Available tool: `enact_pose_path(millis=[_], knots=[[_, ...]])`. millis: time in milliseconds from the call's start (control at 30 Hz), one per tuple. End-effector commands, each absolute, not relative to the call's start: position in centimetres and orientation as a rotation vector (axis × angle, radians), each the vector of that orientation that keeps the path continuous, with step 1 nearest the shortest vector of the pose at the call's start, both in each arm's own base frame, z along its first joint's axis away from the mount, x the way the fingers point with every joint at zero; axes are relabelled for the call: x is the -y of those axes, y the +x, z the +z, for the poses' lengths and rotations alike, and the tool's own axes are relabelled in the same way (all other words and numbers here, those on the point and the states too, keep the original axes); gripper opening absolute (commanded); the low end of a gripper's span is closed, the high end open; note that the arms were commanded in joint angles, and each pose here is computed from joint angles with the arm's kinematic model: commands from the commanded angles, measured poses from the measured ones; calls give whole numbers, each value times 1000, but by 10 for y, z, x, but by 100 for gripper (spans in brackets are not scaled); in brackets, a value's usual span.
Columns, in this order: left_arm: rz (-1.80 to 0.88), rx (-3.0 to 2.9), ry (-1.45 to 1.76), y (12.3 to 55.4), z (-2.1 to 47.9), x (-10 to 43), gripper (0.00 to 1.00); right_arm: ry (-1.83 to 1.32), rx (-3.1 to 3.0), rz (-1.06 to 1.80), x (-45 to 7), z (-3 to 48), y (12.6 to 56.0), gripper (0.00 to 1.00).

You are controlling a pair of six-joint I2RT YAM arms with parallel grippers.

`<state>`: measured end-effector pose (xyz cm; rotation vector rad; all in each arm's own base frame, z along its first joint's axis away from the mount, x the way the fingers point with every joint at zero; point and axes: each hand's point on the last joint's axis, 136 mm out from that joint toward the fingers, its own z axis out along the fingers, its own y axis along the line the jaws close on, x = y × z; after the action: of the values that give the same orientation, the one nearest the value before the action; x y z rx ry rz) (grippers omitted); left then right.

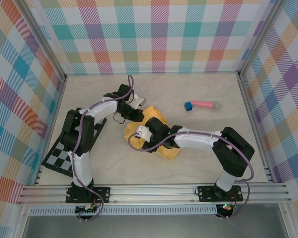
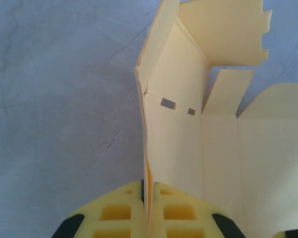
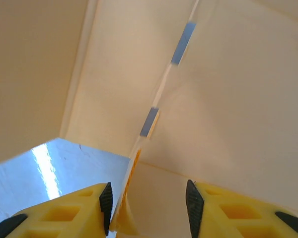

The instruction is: Fold the paper box

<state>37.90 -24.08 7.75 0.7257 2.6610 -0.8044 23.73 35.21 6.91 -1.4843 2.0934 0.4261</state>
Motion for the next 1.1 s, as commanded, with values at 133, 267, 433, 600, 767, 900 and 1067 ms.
enact_pose_path(millis=[133,267,433,600,767,900,1067], knots=[[-765,-2642,739,378,89,235,2,-1451,-2261,590,-358,62,232,40],[-766,-2640,738,378,88,235,2,-1452,-2291,607,-355,58,228,40],[-765,-2633,735,380,88,236,3,-1461,-2329,636,-353,57,223,39],[-760,-2624,751,381,89,236,4,-1430,-2360,694,-352,59,225,25],[-857,-2605,669,387,97,241,15,-1398,-2375,723,-350,52,229,10],[-930,-2567,600,394,115,238,34,-1312,-2360,768,-349,52,237,7],[-1022,-2490,483,403,154,219,44,-1218,-2355,814,-351,49,248,4]])
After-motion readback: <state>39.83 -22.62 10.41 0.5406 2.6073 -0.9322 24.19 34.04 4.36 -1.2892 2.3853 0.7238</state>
